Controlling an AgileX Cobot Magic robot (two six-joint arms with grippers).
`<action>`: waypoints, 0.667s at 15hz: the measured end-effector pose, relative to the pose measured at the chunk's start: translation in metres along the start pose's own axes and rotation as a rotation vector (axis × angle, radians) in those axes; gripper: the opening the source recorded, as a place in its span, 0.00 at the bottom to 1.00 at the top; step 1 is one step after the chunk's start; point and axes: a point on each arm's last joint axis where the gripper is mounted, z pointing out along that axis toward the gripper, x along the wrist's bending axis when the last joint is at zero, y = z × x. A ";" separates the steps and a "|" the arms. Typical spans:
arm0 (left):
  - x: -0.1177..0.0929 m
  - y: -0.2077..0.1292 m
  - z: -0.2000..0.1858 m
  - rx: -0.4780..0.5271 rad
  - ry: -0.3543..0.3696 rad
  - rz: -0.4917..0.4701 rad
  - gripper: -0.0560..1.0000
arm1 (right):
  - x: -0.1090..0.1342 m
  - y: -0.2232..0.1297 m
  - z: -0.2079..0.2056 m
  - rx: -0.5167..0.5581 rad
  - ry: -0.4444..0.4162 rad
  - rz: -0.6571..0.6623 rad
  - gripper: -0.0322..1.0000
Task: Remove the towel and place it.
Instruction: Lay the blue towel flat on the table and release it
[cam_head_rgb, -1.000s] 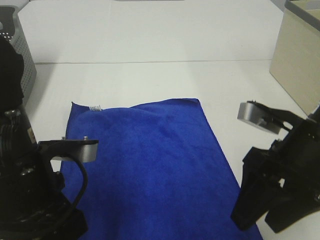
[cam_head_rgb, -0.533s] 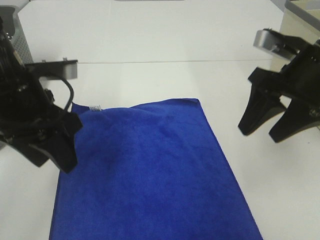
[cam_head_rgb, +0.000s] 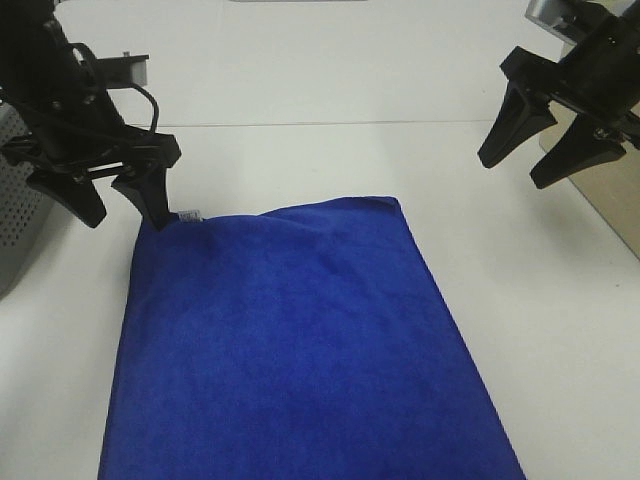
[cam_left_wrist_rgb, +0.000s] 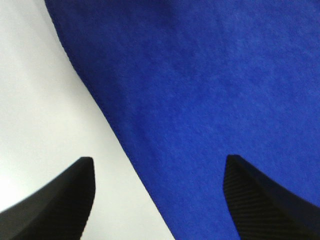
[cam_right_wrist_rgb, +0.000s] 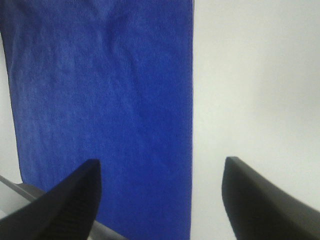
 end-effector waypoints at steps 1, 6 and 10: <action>0.002 0.008 0.008 0.006 0.014 -0.015 0.71 | -0.002 0.009 0.002 0.001 0.001 -0.008 0.69; 0.025 0.034 0.036 0.028 0.005 -0.088 0.71 | -0.015 0.046 0.020 0.021 0.011 -0.095 0.69; 0.074 0.041 0.038 -0.027 -0.077 -0.177 0.71 | -0.029 0.070 0.045 0.042 0.042 -0.127 0.69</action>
